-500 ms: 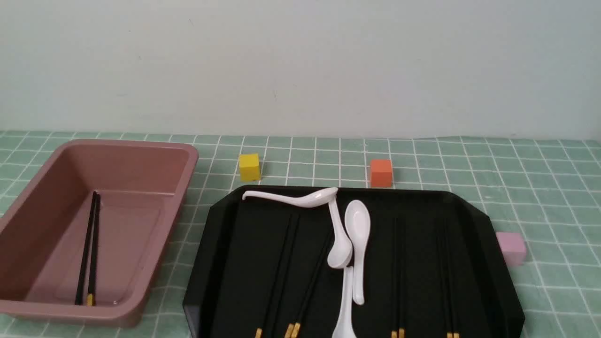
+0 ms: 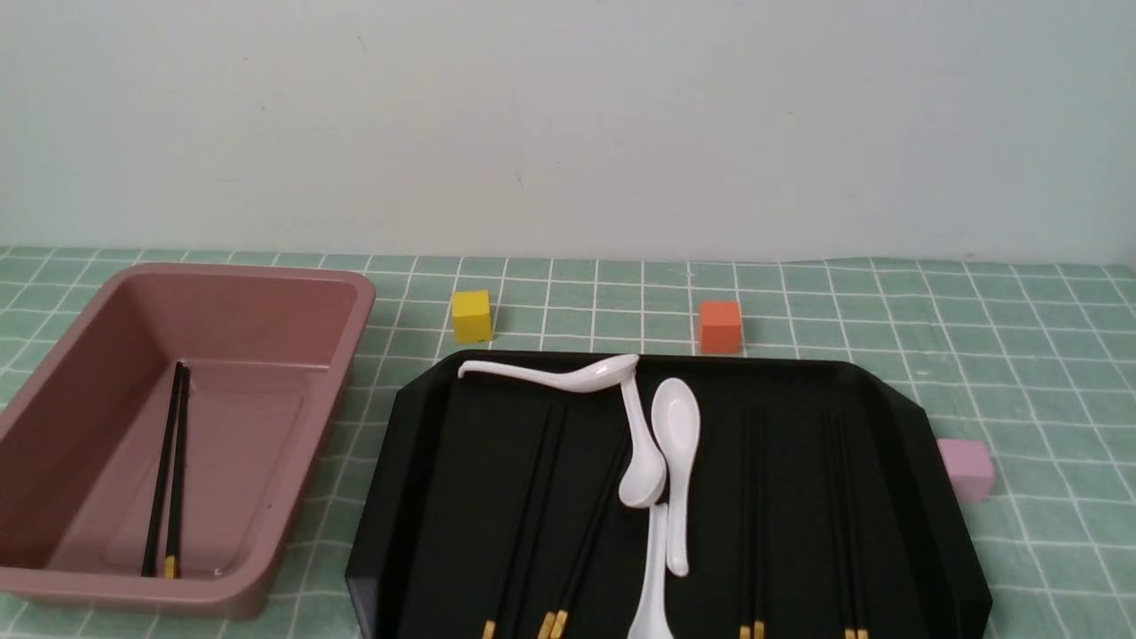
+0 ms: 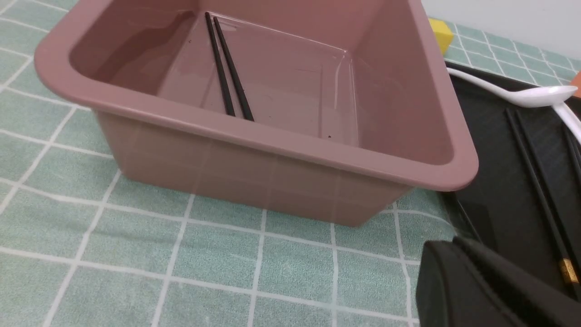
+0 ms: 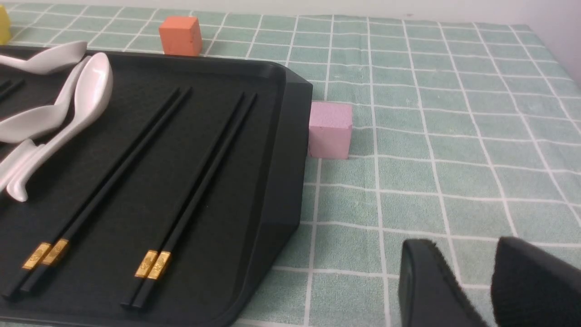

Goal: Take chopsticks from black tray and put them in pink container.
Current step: 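Reach over to the black tray and grasp a pair of chopsticks with the left gripper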

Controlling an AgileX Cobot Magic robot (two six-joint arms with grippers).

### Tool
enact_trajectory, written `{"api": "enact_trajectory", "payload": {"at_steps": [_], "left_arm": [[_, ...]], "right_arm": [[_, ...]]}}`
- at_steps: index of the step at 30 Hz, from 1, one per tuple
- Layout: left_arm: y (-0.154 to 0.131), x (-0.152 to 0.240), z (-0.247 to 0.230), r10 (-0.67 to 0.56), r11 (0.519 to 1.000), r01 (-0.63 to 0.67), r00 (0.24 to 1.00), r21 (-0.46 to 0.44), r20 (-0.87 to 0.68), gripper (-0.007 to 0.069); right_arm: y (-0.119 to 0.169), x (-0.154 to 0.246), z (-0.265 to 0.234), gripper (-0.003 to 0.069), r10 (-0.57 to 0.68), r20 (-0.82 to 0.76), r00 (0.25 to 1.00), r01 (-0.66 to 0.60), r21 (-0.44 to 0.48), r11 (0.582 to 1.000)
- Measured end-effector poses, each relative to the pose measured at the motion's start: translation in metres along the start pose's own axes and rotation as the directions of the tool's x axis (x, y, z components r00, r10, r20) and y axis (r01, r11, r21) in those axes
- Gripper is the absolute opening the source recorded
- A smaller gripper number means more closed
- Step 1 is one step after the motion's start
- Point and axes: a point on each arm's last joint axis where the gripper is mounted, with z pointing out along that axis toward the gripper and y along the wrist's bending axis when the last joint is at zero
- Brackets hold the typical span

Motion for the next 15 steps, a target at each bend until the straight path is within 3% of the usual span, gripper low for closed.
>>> {"api": "enact_trajectory", "payload": {"at_steps": [13,15], "left_arm": [[-0.0001,0.0000,0.0000,-0.005,1.000,0.005,1.000,0.001,0.000,0.0021],[-0.0025,0.0005,0.0000,-0.112,0.993,0.112,0.994,0.027,-0.009,0.0022]], "right_arm": [[0.0000,0.0000,0.0000,0.0239,0.000,0.000,1.000,0.000,0.000,1.000],[0.0000,0.0000,0.0000,0.0239,0.000,0.000,1.000,0.000,0.000,1.000]]}}
